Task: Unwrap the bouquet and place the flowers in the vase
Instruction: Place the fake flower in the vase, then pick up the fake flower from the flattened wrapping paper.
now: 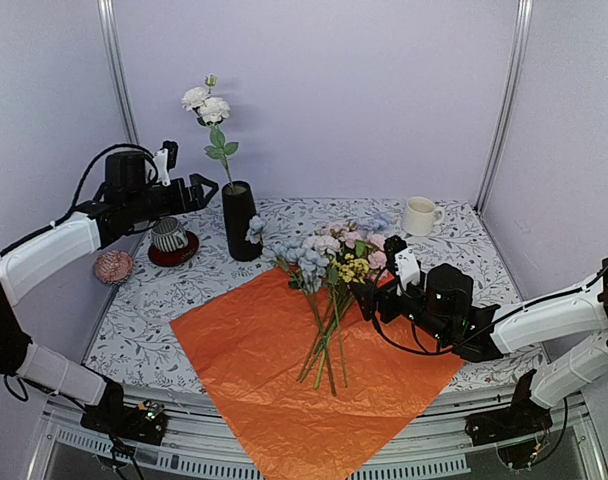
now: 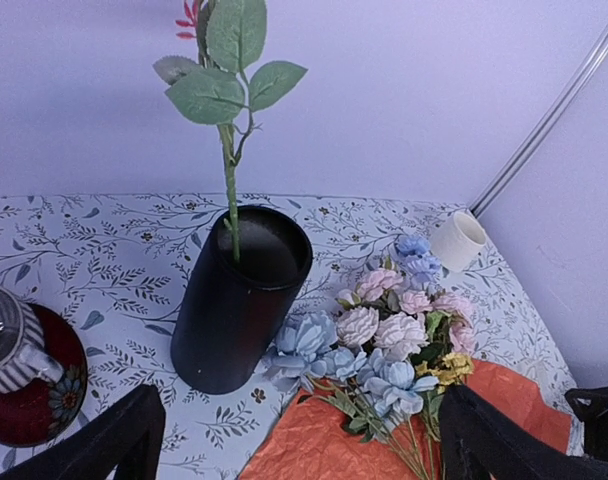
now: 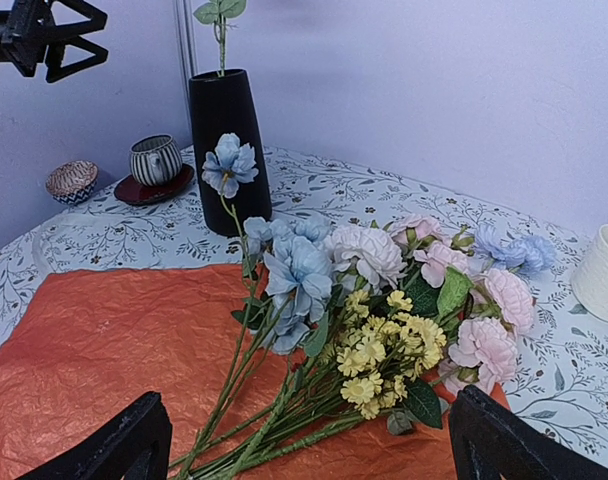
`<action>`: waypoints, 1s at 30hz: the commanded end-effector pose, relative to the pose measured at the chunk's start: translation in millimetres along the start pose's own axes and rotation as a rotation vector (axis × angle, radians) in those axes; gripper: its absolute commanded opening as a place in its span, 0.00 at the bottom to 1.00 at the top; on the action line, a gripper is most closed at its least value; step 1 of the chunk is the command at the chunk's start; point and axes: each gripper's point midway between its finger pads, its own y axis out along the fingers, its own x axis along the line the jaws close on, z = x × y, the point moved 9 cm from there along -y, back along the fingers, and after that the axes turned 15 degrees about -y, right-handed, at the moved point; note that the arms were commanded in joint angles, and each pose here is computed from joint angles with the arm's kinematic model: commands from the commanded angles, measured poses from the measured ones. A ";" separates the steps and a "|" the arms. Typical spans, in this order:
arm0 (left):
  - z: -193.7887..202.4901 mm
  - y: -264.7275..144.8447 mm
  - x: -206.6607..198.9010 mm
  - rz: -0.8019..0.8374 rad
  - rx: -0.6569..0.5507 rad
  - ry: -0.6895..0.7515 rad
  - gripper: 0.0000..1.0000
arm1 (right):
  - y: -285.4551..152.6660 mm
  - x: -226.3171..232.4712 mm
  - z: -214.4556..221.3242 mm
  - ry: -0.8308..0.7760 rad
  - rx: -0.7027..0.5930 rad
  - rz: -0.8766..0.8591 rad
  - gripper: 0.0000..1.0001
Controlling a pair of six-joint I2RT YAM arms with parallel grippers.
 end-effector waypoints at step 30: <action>177.4 -60.3 -13.9 0.320 0.270 -0.009 0.87 | 32.2 55.1 -1.9 0.288 0.511 -0.228 0.76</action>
